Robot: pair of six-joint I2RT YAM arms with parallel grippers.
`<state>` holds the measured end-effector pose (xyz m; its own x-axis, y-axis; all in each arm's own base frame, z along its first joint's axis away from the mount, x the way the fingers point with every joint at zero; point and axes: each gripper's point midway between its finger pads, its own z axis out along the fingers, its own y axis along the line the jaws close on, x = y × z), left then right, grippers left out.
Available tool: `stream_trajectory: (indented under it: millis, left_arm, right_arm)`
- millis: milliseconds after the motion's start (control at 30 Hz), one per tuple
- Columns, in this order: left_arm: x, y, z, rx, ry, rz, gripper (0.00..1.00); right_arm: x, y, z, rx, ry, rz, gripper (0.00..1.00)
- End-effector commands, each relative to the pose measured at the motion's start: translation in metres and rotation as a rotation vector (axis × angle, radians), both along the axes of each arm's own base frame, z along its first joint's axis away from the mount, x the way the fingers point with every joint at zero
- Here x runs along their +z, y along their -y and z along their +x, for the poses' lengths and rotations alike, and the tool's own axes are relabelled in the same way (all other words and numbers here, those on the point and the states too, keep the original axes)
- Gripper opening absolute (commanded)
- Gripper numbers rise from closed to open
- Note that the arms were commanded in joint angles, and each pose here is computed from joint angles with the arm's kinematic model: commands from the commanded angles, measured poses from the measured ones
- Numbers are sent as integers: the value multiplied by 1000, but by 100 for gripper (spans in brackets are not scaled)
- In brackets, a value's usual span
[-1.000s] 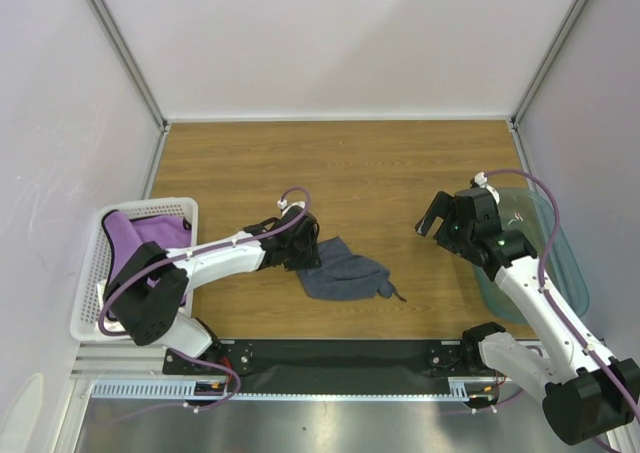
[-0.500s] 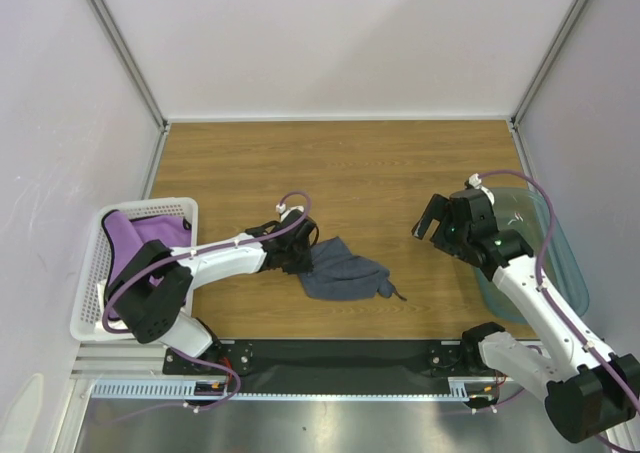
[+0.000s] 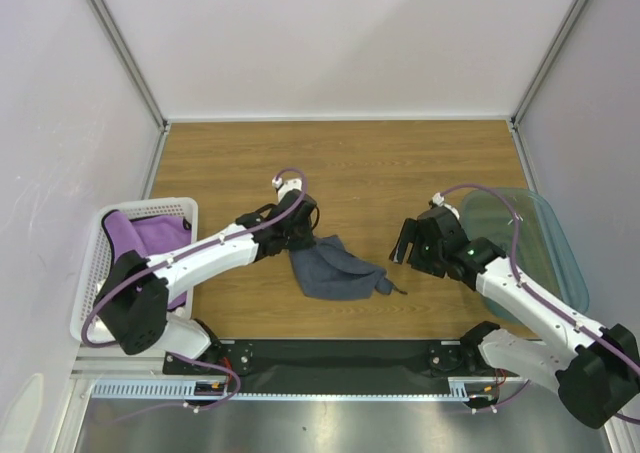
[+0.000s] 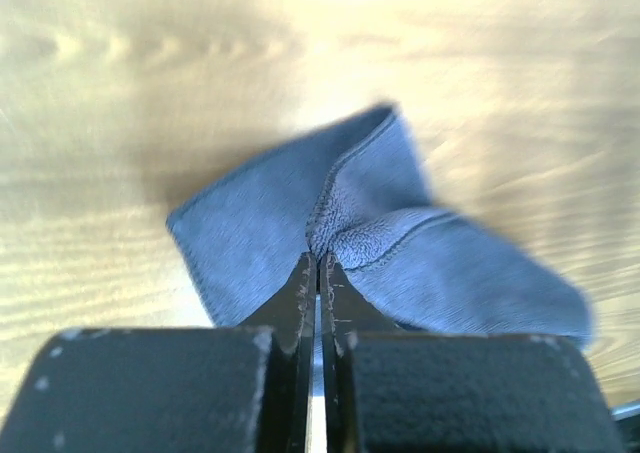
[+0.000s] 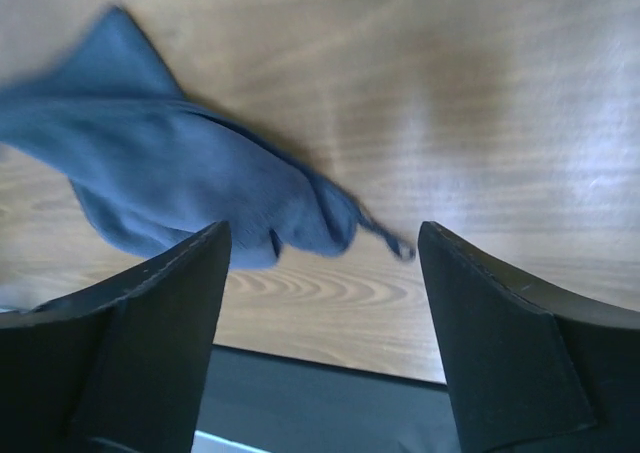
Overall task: Fold and stack the towels
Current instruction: Flatten out the crumpled towel
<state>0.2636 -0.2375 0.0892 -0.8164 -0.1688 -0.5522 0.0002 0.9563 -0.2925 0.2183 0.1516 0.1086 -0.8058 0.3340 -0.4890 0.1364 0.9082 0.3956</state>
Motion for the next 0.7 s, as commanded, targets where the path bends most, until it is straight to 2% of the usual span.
stream_trajectory:
  millis: [0, 333, 533, 667]
  left_arm:
    - [41, -2, 19, 23, 126, -7, 0]
    - [64, 6, 61, 70, 243, 44, 0]
    - [73, 19, 93, 46, 286, 71, 0]
    - [63, 21, 109, 41, 273, 102, 0]
  right_arm:
    - [-3, -5, 4, -33, 17, 30, 79]
    - [-31, -12, 18, -49, -5, 4, 66]
    - [-44, -16, 29, -52, -25, -18, 63]
    - [-48, -22, 38, -62, -20, -10, 62]
